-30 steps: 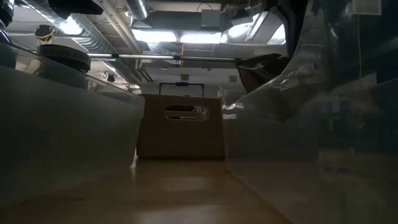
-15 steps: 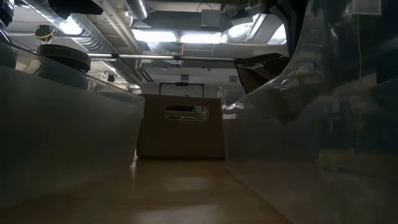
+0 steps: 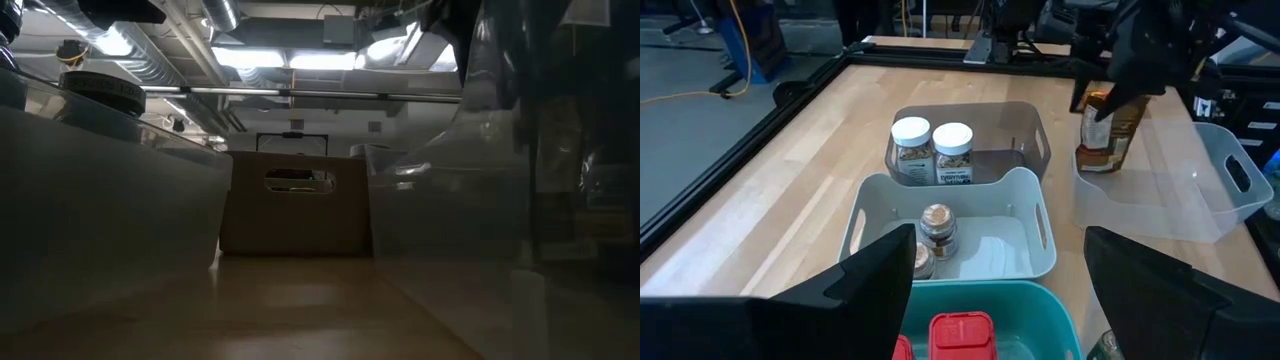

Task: Sort spices by type
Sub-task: Put the orange seasoning pack into the right transparent bin

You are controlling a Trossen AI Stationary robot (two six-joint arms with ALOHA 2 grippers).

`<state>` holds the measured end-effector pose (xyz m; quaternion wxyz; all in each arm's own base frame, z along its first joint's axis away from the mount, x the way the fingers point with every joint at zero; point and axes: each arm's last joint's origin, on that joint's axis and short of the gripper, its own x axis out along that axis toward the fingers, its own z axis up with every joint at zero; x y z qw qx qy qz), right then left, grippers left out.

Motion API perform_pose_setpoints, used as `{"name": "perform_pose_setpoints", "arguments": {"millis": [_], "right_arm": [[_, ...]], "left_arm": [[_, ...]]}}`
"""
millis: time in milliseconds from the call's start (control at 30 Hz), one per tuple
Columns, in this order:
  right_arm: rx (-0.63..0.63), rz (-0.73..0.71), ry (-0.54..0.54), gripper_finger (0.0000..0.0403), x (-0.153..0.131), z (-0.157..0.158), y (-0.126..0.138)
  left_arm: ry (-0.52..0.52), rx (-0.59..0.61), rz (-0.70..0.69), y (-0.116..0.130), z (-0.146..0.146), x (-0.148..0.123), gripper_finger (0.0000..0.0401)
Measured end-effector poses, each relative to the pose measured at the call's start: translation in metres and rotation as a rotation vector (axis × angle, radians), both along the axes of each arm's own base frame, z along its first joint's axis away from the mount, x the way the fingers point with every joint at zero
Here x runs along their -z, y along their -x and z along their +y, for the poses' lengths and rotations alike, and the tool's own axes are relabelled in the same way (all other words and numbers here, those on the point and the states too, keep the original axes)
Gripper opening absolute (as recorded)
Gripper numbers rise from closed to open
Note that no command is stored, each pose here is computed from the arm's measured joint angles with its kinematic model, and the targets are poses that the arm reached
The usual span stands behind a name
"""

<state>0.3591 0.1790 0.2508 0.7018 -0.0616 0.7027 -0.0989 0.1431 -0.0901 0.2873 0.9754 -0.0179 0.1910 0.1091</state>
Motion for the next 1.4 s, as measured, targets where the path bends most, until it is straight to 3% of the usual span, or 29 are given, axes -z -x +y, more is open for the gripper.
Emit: {"name": "perform_pose_setpoints", "arguments": {"millis": [167,433,800,1033,1400], "right_arm": [[0.003,0.004,-0.007,0.0172,0.0,-0.001,0.0],[0.003,0.023,0.019,0.0177,-0.007,-0.003,0.005],[0.033,-0.166,-0.053,0.0177,-0.06,-0.003,0.006],[0.048,-0.267,-0.08,0.0177,-0.096,-0.011,0.027],[0.118,-0.492,-0.012,0.0177,-0.141,-0.017,0.092]], "left_arm": [[0.0,0.0,0.0,0.0,0.0,0.0,0.0274],[0.0,0.0,0.0,0.0,0.0,0.0,0.0274],[-0.009,0.009,-0.011,0.003,0.003,-0.003,0.0274],[0.0,0.019,-0.049,0.014,0.011,-0.01,0.0274],[0.025,0.018,-0.088,0.033,0.028,0.032,0.0274]]}}
